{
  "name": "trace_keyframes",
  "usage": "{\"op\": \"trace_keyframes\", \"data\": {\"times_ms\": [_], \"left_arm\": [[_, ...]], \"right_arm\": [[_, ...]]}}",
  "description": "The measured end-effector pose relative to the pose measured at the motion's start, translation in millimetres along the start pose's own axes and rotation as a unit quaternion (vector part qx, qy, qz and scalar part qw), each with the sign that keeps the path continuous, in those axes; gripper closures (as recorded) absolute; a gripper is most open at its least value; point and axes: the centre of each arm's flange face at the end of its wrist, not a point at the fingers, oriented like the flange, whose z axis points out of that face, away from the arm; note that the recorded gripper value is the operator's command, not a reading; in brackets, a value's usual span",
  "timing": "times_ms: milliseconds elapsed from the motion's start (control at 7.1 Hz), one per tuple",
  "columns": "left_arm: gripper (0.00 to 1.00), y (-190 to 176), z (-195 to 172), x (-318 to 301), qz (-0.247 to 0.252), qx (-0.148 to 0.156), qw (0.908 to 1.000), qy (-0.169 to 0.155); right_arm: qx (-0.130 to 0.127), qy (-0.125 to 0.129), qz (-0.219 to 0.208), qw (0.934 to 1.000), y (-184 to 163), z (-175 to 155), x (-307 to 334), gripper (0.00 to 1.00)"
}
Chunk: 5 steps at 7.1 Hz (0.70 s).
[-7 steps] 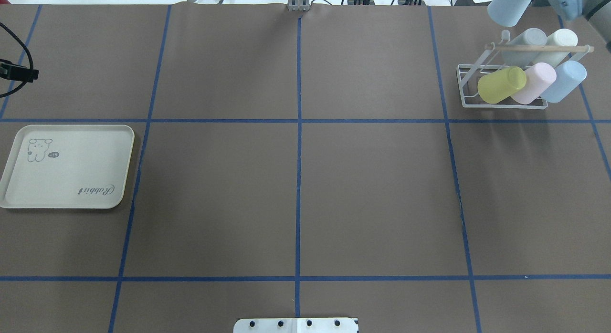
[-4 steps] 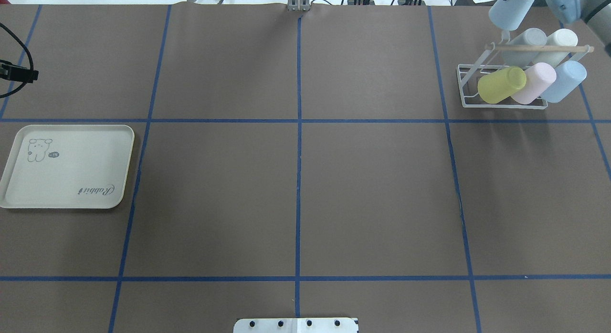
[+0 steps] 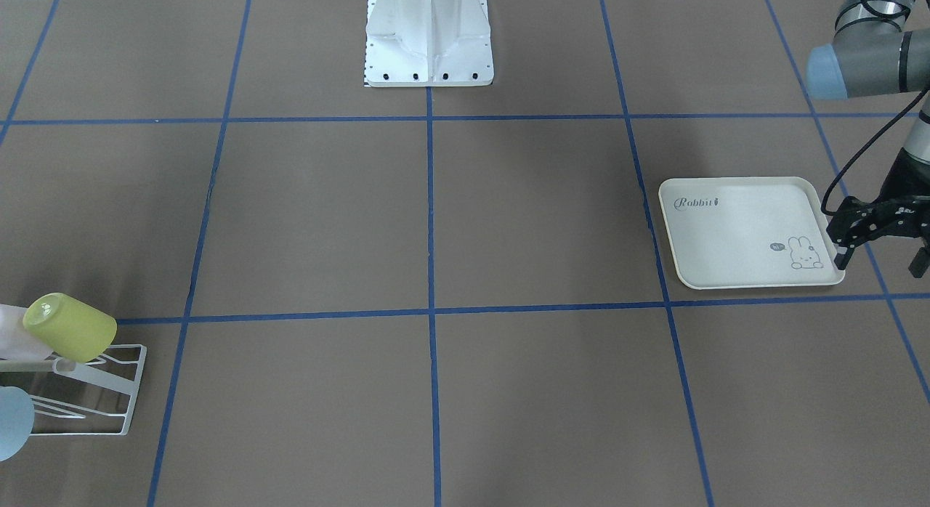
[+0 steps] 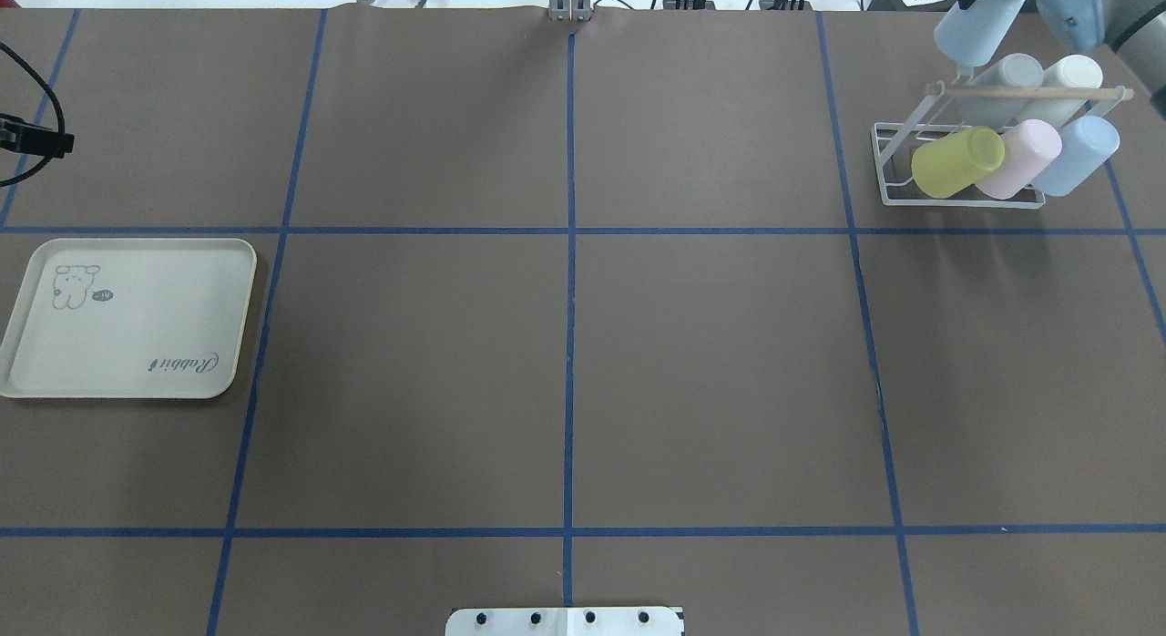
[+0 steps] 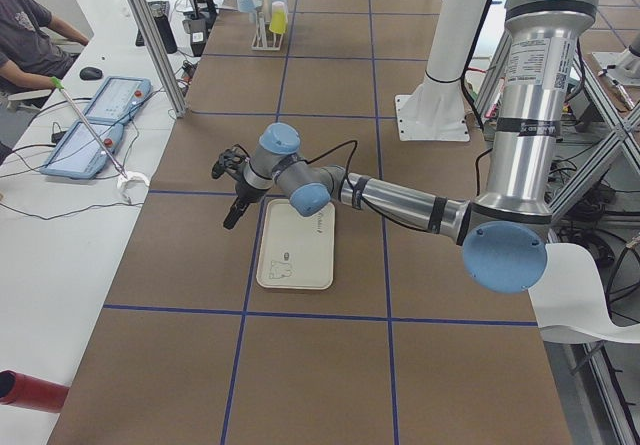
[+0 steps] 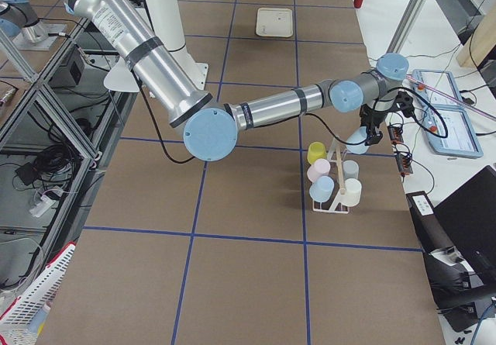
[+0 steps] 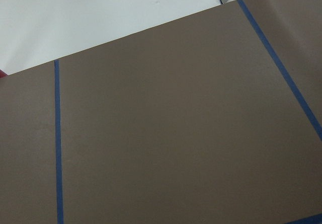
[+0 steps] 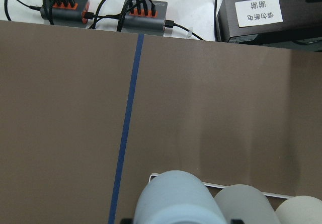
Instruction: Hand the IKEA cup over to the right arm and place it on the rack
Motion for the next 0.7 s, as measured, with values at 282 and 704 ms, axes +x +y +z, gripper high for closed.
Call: {"op": "trace_keyframes", "data": {"times_ms": [282,704], "left_arm": [[0.0,-0.4,0.4,0.1,-0.002,0.0,1.0,0.0],[0.0,-1.1,0.5,1.3,-0.003,0.0,1.0,0.001]], "right_arm": [[-0.005,0.002,0.001,1.0,1.6,4.2,-0.8,0.7],[-0.012,0.01,0.002,0.9999,5.3,10.4,2.7,0.7]]}}
